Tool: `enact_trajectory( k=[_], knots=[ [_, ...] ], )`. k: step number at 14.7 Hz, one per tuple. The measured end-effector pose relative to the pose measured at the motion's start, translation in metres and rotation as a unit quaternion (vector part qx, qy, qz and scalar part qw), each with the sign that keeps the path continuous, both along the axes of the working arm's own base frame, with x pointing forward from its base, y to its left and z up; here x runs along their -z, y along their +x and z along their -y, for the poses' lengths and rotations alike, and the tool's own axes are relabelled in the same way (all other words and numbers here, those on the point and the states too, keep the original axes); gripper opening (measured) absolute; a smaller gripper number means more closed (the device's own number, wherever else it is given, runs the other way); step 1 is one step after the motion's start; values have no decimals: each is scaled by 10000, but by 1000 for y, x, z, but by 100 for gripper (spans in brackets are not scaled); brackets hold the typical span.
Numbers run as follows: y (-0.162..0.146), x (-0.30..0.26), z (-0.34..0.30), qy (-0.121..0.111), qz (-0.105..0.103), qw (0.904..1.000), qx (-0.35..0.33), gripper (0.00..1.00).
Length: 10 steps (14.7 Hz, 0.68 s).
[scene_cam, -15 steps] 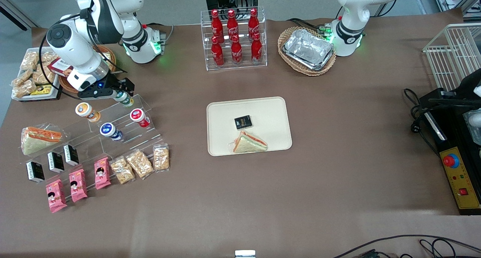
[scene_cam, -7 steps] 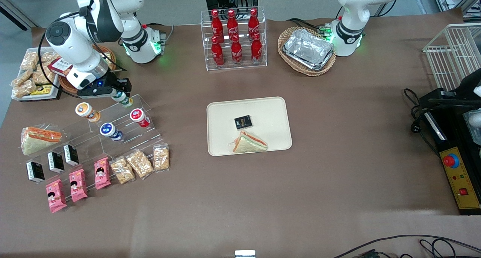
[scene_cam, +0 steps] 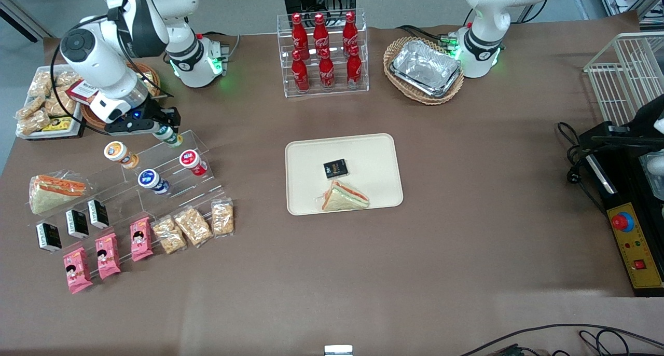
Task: Place green gum on tray
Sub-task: 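Lift the green-labelled tub up out of the rack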
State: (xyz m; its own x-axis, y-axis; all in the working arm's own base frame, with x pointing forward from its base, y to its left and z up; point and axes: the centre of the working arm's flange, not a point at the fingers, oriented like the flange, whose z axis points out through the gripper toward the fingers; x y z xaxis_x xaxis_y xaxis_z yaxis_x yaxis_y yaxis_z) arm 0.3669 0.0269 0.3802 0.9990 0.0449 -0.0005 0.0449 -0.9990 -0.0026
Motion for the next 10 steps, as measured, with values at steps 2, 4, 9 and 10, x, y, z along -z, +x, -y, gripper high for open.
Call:
enact_trajectory(
  k=[2, 4, 9, 10],
  knots=[
    [9, -28, -2, -23, -70, 10000, -19, 57],
    [19, -63, -4, -38, -92, 9999, -32, 57],
    [45, -171, -11, -29, -450, 9990, -55, 57],
    [53, -194, -14, -42, -551, 9984, -75, 57]
  ],
)
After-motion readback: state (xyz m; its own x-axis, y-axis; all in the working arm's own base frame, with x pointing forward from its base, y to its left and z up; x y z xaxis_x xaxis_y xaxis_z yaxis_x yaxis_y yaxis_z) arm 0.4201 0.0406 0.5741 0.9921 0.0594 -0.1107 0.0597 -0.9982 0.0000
